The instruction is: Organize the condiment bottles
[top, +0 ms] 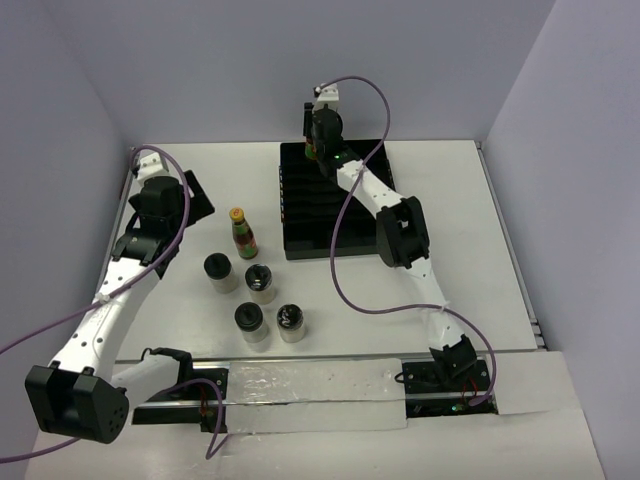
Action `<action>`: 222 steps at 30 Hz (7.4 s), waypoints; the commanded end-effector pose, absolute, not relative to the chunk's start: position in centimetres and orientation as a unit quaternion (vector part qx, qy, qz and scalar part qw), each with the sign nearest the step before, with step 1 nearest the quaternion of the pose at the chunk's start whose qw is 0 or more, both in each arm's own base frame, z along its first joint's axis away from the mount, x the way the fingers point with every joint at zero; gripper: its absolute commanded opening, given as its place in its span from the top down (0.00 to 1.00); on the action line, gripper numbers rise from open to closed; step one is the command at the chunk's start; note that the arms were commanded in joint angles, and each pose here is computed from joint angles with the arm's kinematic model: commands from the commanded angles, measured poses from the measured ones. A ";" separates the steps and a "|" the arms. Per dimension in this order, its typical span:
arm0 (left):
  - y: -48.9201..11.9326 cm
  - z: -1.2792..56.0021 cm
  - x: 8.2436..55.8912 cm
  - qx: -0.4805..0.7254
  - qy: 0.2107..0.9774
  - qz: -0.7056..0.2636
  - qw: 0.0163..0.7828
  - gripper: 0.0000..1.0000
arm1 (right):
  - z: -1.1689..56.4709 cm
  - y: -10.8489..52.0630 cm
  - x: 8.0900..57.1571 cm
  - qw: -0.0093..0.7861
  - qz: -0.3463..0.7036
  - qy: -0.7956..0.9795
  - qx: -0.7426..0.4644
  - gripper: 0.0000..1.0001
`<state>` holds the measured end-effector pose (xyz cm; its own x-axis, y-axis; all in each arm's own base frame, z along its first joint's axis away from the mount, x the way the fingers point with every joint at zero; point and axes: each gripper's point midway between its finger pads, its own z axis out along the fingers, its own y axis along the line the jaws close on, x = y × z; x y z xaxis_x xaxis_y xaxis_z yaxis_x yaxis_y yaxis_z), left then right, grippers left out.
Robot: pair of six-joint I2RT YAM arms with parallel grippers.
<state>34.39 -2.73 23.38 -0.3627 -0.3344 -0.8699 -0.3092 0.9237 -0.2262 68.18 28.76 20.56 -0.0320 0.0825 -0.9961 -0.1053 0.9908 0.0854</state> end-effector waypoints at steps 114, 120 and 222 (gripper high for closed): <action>3.4 25.8 31.7 -0.319 0.800 0.000 0.509 0.01 | 41.5 39.3 44.2 0.737 0.234 0.623 -0.115 0.91; 3.3 25.5 32.2 -0.314 0.803 -0.001 0.507 0.01 | 40.5 29.4 48.5 0.766 0.148 0.625 -0.024 0.91; 2.3 22.0 31.2 -0.307 0.830 -0.015 0.466 0.01 | 17.8 34.1 15.7 0.353 0.215 0.859 -0.302 0.00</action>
